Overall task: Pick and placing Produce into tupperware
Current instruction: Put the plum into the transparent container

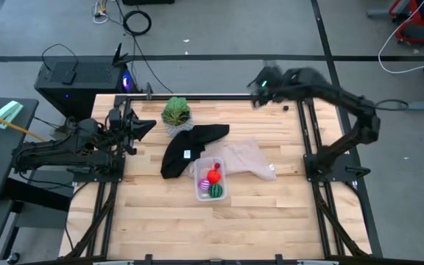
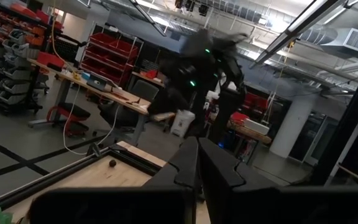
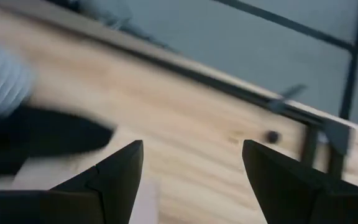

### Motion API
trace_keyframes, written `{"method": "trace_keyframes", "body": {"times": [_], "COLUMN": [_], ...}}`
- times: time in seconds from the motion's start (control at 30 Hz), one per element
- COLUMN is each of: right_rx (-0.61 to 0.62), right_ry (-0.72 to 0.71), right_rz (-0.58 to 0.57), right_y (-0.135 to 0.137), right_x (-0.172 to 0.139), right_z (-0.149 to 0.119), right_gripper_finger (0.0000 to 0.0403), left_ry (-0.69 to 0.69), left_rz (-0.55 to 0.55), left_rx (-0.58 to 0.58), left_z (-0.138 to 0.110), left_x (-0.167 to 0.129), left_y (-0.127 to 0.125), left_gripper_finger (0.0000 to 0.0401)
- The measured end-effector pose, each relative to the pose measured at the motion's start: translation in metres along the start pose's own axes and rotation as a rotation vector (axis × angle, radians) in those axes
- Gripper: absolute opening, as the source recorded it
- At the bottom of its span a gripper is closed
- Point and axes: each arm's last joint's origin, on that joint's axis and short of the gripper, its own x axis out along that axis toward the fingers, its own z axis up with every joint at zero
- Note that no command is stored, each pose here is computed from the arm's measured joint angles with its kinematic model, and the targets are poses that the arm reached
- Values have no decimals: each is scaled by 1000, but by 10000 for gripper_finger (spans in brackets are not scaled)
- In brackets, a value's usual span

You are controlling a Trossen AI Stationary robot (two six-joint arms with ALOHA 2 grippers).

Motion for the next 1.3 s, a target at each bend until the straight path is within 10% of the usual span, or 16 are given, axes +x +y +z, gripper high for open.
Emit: {"method": "trace_keyframes", "body": {"times": [0.43,1.3], "right_rx": [332,332], "right_ry": [68,297], "right_rz": [-117,-236], "right_y": [-93,-79], "right_x": [17,103], "right_z": [37,32], "right_gripper_finger": [279,279], "left_ry": [0,0], "left_rz": [0,0], "left_rx": [-19,-17], "left_z": [0,0], "left_x": [0,0], "left_y": [0,0], "left_gripper_finger": [21,16]}}
